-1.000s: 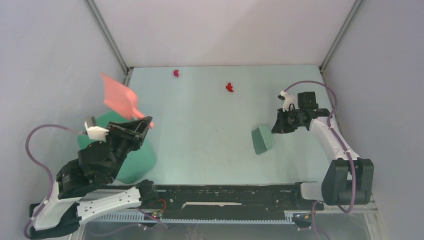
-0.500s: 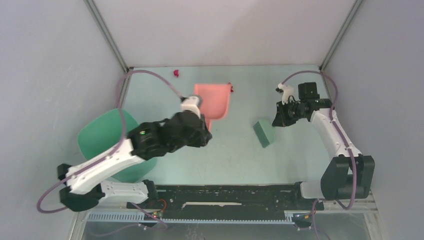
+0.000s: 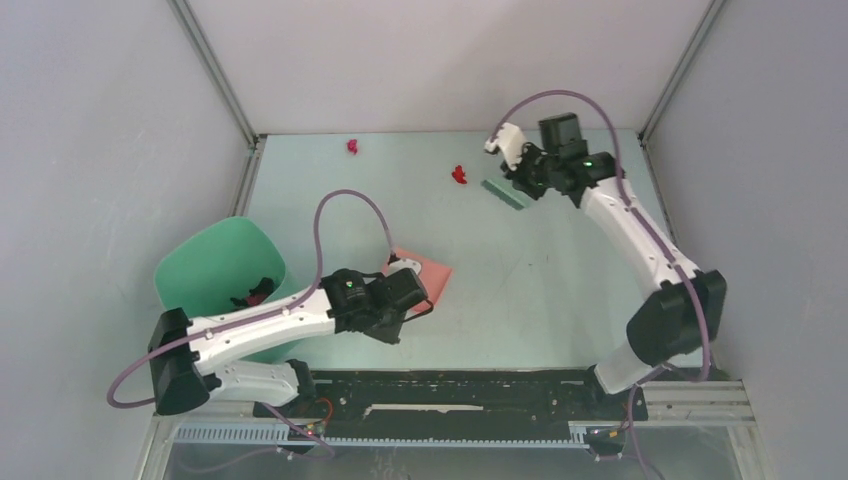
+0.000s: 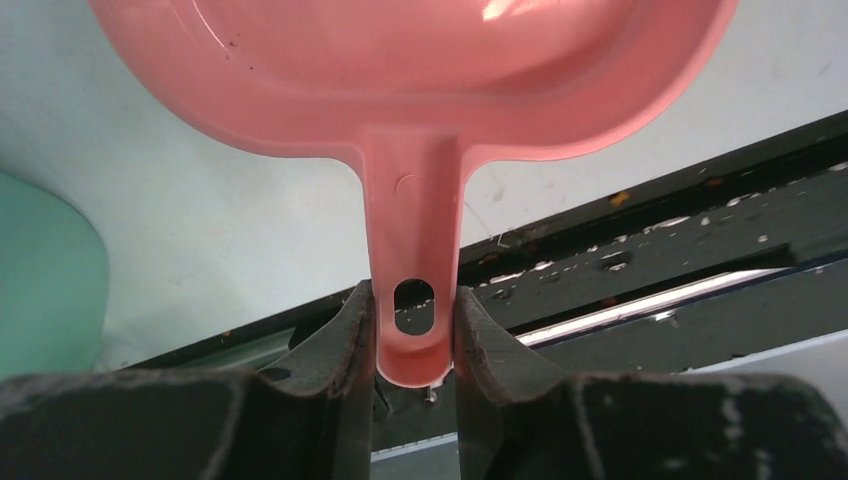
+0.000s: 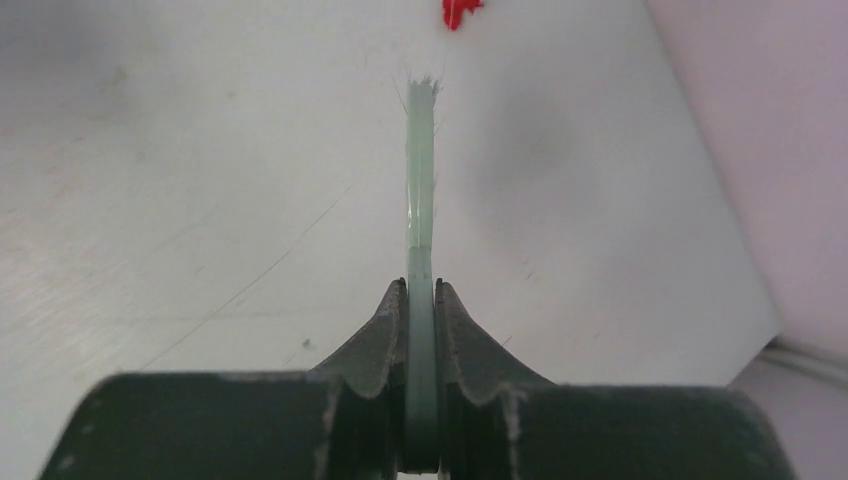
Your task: Sweep away the paper scraps from the table
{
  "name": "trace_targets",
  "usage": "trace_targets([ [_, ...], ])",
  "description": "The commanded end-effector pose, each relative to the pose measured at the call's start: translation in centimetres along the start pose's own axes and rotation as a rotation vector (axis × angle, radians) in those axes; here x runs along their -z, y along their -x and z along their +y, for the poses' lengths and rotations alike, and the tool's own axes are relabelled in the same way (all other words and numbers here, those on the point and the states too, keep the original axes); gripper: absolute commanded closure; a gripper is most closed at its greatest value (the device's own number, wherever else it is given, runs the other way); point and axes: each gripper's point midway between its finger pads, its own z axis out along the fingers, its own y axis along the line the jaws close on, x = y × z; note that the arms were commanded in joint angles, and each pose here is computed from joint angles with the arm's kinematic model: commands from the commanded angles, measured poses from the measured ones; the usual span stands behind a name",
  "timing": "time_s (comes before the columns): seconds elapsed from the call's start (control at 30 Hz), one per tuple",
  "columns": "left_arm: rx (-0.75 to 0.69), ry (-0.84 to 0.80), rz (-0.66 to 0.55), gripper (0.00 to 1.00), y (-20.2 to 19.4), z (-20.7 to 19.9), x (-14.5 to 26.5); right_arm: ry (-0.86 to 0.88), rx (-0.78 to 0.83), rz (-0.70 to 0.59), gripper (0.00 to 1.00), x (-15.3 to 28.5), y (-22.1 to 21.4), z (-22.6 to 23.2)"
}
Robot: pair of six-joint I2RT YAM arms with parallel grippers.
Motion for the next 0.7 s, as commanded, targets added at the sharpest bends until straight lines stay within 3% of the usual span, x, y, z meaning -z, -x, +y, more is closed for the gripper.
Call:
trace_targets([
  [0.0,-0.031,-0.032,0.058,1.0,-1.2,-0.8,-1.3,-0.203,0.206,0.006,1.0,-3.7,3.6,-4.2],
  [0.3,-0.059,-0.005,0.14,1.0,-2.7,-1.0,-3.8,-0.335,0.117,-0.02,1.0,-9.6,7.3,-8.4],
  [0.47,-0.059,0.006,0.196,1.0,-4.0,-1.1,-5.0,-0.364,0.21,-0.078,1.0,-12.5,9.6,-9.0],
  [0.67,0.009,0.005,0.201,1.0,-5.6,-0.5,-5.7,-0.366,0.395,-0.283,1.0,-15.6,14.8,-7.5],
])
